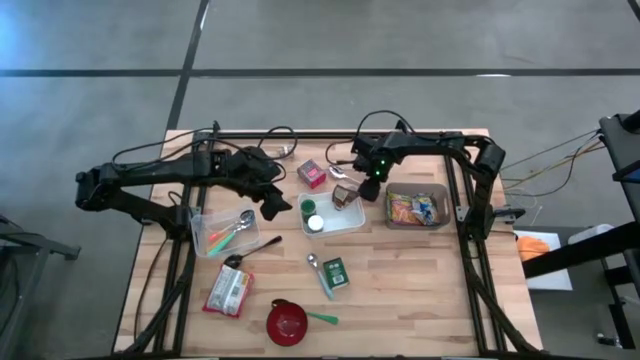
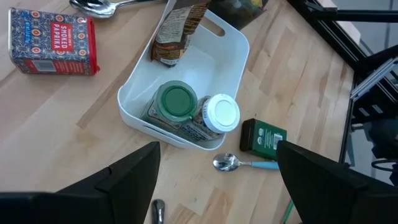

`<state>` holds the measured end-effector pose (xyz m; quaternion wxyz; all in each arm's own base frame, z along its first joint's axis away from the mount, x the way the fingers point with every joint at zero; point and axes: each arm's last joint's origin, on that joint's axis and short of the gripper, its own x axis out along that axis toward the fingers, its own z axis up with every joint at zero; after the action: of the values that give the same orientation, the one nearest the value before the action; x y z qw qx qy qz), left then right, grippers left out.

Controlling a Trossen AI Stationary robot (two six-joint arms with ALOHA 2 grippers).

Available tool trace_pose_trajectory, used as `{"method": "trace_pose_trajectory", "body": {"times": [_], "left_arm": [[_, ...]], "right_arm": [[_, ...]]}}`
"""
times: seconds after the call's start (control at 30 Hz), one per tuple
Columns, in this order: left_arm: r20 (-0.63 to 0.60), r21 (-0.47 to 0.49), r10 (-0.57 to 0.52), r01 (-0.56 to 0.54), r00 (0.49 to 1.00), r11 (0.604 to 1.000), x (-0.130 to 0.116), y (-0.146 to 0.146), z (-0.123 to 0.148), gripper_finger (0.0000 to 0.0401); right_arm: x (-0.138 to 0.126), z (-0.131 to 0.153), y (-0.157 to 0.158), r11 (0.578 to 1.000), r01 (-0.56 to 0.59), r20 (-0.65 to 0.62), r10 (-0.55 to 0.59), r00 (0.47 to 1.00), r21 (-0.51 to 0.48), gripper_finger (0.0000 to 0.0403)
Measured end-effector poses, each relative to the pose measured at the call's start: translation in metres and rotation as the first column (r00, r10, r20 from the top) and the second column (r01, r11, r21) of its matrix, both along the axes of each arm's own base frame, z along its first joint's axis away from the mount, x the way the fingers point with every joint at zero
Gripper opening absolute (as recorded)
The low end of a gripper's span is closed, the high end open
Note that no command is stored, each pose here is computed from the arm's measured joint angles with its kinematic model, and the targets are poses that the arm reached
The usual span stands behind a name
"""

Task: Pick & Place Food Item
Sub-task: Put the silver spoon into the transparent bin

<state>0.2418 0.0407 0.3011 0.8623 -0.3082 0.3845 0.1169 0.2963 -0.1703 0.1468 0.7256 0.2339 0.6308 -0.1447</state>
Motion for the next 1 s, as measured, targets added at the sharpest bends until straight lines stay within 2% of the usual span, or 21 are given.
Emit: {"method": "trace_pose_trajectory", "body": {"times": [0.17, 0.53, 0.67, 0.8, 0.87, 1.0], "left_arm": [[0.0, 0.0, -0.001, 0.001, 1.0, 1.0, 0.0, 0.0, 0.0, 0.0325], [0.0, 0.0, -0.001, 0.001, 1.0, 1.0, 0.0, 0.0, 0.0, 0.0325], [0.0, 0.0, 0.0, 0.0, 1.0, 1.0, 0.0, 0.0, 0.0, 0.0326], [0.0, -0.008, 0.008, -0.008, 1.0, 1.0, 0.0, 0.0, 0.0, 0.0326], [0.0, -0.011, 0.012, -0.012, 1.0, 1.0, 0.0, 0.0, 0.0, 0.0326], [0.0, -0.012, 0.012, -0.012, 1.0, 1.0, 0.0, 0.0, 0.0, 0.0326]], "right_arm": [[0.001, 0.0, -0.002, 0.998, 0.043, -0.015, -0.044, 0.999, -0.053, 0.0187], [-0.004, -0.008, 0.003, 0.997, 0.048, -0.032, -0.05, 0.998, -0.061, 0.012], [-0.003, -0.009, 0.006, 0.995, 0.048, -0.05, -0.053, 0.997, -0.088, 0.0112], [-0.004, -0.01, 0.006, 0.991, 0.099, -0.065, -0.104, 0.992, -0.086, 0.0107], [-0.005, -0.01, 0.006, 0.989, 0.119, -0.073, -0.125, 0.989, -0.088, 0.0093], [-0.005, -0.01, 0.006, 0.987, 0.122, -0.077, -0.13, 0.989, -0.101, 0.003]]}}
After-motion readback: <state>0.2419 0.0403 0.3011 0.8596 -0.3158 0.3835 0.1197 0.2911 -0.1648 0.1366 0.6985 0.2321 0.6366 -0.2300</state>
